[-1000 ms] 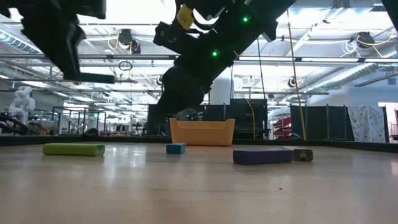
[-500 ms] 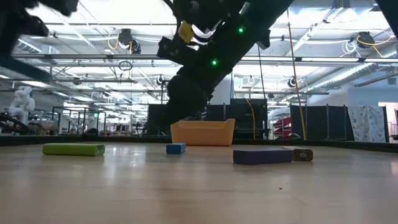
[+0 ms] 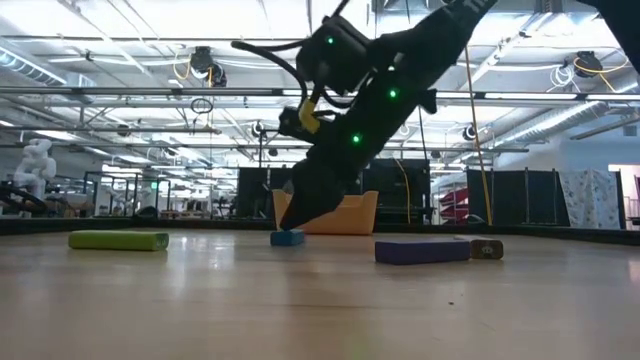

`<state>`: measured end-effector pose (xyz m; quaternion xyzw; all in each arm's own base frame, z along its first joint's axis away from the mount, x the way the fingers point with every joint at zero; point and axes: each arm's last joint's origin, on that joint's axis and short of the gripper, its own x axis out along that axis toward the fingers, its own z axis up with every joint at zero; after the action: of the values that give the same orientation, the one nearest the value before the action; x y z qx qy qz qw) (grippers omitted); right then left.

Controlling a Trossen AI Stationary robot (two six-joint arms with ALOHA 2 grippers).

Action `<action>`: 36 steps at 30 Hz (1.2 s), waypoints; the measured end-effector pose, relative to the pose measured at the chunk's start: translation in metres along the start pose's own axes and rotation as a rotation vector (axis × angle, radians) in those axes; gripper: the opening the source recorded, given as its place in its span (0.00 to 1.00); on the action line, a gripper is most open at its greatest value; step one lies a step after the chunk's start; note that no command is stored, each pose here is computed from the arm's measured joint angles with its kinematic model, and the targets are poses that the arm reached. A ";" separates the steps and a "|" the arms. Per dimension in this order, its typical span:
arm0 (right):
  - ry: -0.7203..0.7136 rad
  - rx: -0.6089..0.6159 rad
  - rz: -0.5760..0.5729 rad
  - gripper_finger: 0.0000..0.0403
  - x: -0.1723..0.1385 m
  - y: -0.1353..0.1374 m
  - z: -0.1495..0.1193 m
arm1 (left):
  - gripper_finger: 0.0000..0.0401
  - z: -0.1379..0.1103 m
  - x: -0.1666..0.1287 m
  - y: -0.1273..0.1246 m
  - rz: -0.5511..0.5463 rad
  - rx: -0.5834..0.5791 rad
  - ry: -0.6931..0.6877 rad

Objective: Sort blocks by size
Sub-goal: Put the small dark blue rectangle block into the green bin, then put the small light green rectangle block into the green bin

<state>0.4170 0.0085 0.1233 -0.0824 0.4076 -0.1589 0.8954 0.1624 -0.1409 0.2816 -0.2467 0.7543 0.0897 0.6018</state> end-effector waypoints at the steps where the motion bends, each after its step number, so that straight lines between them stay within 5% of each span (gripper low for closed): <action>1: 0.000 0.002 -0.001 0.63 0.001 -0.001 -0.002 | 0.25 -0.001 0.002 0.001 0.010 -0.011 0.004; 14: 0.001 0.024 0.055 0.63 0.001 0.001 -0.004 | 0.26 -0.010 0.035 0.002 0.039 -0.142 0.078; 24: -0.025 0.007 0.083 0.63 -0.020 0.006 0.005 | 0.67 -0.012 0.038 0.001 0.039 -0.158 0.063; 31: -0.043 0.007 0.085 0.63 -0.023 0.009 0.007 | 0.72 -0.010 0.038 0.002 0.058 -0.149 0.007; 36: -0.085 0.011 0.112 0.63 -0.026 0.015 0.011 | 0.72 -0.005 0.037 0.004 0.105 -0.071 -0.171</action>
<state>0.4126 0.0314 0.1444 -0.0613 0.3721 -0.1070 0.9199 0.1511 -0.1497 0.2466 -0.2196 0.7083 0.1685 0.6494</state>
